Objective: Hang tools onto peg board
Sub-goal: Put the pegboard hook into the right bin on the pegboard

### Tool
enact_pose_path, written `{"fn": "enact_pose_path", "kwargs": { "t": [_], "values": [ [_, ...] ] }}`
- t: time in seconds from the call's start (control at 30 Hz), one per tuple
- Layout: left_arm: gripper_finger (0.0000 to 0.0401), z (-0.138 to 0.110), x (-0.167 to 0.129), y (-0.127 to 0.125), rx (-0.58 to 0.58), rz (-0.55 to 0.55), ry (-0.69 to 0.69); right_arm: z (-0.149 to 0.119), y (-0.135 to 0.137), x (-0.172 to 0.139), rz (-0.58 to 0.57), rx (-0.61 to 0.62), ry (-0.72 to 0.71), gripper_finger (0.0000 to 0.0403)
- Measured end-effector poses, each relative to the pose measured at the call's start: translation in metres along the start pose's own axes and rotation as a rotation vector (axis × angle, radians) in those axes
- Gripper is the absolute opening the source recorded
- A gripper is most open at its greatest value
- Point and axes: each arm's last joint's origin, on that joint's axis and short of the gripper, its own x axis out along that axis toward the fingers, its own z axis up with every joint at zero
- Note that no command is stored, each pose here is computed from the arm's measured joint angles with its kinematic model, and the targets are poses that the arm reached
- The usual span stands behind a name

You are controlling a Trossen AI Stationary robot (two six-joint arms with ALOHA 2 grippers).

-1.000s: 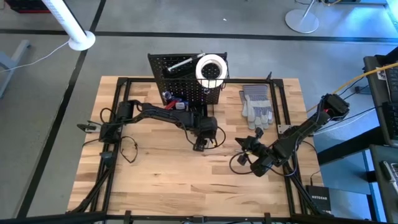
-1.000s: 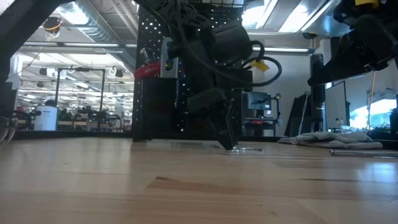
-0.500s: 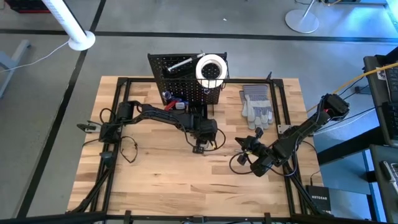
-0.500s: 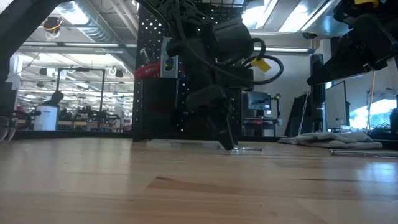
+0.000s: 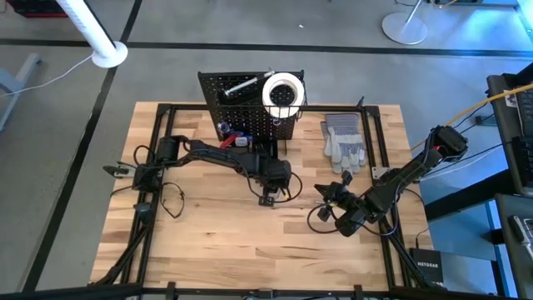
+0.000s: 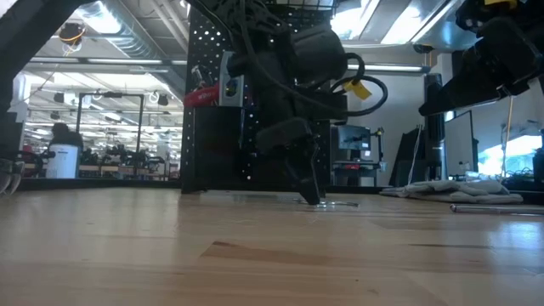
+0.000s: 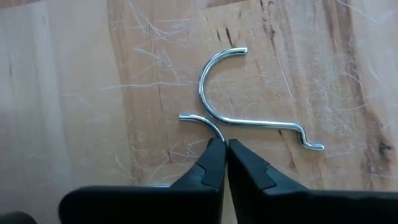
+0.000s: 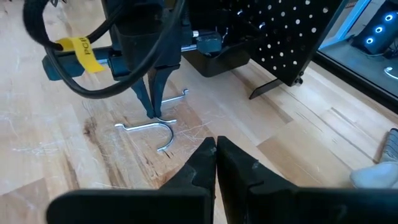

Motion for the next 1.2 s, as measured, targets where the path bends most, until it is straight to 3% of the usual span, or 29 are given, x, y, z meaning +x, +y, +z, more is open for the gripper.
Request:
{"fn": "enact_pose_path", "kwargs": {
  "t": [0.17, 0.63, 0.8, 1.0, 1.2],
  "values": [
    [0.0002, 0.002, 0.000, -0.009, -0.011, 0.012, 0.000, 0.000, 0.001, 0.000, 0.017, 0.022, 0.009, 0.0017],
    [0.0000, 0.012, -0.046, -0.039, -0.042, 0.001, -0.042, -0.002, 0.006, 0.000, 0.100, 0.040, 0.098, 0.0021],
    [0.0000, 0.013, -0.052, -0.047, -0.036, 0.004, -0.043, -0.009, 0.013, 0.010, 0.082, 0.013, 0.102, 0.0068],
    [0.0000, 0.014, -0.054, -0.051, -0.030, 0.000, -0.051, -0.023, 0.031, 0.039, 0.085, -0.143, 0.096, 0.0146],
    [0.0000, 0.015, -0.054, -0.050, -0.034, 0.002, -0.053, -0.033, 0.045, 0.071, 0.160, -0.261, 0.097, 0.0183]
  ]
}}
